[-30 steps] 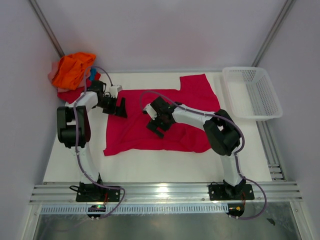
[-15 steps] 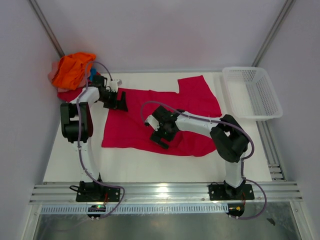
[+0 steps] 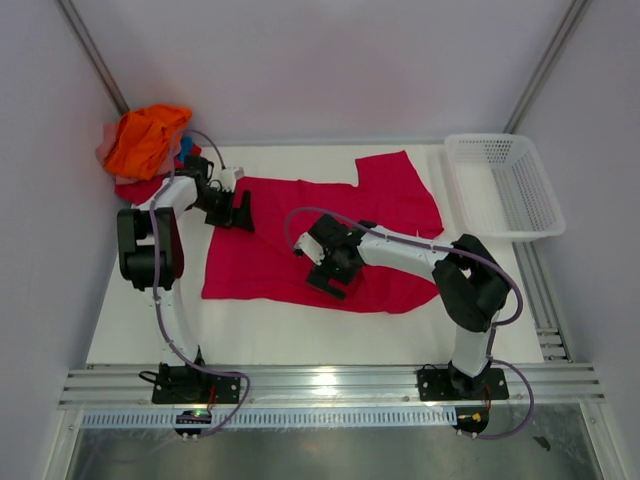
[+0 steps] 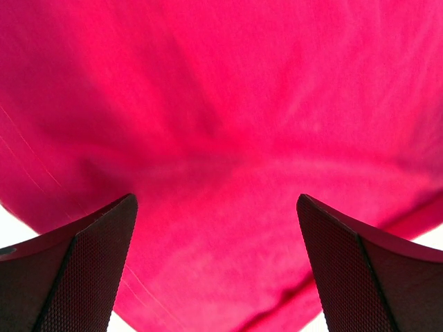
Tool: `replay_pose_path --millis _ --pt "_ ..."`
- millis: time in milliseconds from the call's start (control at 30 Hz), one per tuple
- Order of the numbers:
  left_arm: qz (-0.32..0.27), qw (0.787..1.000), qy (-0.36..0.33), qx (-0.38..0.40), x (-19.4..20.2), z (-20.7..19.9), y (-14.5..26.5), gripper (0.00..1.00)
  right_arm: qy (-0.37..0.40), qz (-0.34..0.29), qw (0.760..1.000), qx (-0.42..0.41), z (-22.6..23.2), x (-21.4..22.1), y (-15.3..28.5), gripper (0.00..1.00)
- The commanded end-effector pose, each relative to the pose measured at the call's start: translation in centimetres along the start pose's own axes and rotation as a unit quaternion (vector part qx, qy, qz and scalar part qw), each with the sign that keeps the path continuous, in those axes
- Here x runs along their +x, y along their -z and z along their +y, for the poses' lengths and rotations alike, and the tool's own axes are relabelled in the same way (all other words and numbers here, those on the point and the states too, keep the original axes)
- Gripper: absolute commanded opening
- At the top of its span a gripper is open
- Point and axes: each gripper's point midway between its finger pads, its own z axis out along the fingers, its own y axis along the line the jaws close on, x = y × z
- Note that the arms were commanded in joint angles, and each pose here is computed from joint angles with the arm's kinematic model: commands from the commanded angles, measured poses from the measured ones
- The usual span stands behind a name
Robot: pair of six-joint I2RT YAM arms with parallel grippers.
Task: Fold and stack the t-shirts
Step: Flatten out the tshirt
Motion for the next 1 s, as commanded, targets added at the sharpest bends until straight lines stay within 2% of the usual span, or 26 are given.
replay_pose_path --millis 0,100,267,367,400,533,667,800,933,967 --pt "0.006 1.0 -0.016 -0.005 0.8 -1.5 2.6 0.99 0.005 -0.031 0.999 -0.01 0.2 -1.7 1.9 0.99" --pt "0.008 1.0 -0.018 -0.003 1.2 -1.6 2.7 0.99 0.008 -0.032 0.999 0.002 -0.3 -1.8 2.4 0.99" --pt "0.01 1.0 -0.012 0.005 1.5 -1.9 2.4 0.99 -0.003 -0.026 0.996 0.084 -3.1 -1.1 2.7 0.99" --pt "0.011 1.0 -0.012 0.004 1.7 -1.6 2.1 0.99 -0.031 -0.016 0.989 0.147 -5.2 -0.3 3.0 0.99" --pt "0.015 1.0 -0.01 0.003 2.0 -1.5 1.9 0.99 -0.04 -0.011 0.981 0.19 -6.7 0.0 3.4 0.99" --pt "0.02 1.0 -0.012 0.005 2.3 -1.4 1.5 0.99 -0.065 0.019 0.963 0.262 -9.8 2.1 3.3 0.99" --pt "0.026 1.0 -0.017 0.001 2.7 -1.0 1.3 0.99 -0.106 0.021 0.97 0.219 -9.8 2.9 3.0 0.99" --pt "0.03 0.999 -0.02 -0.001 2.9 -0.8 1.0 0.99 -0.108 0.036 0.976 0.187 -8.6 4.1 3.2 0.99" --pt "0.036 0.999 -0.018 0.001 3.3 -0.5 0.4 0.99 -0.109 0.033 0.982 0.154 -7.2 4.5 4.1 0.94" --pt "0.036 0.999 -0.018 0.001 3.3 -0.4 0.3 0.99 -0.108 0.036 0.983 0.145 -6.8 4.7 4.3 0.88"
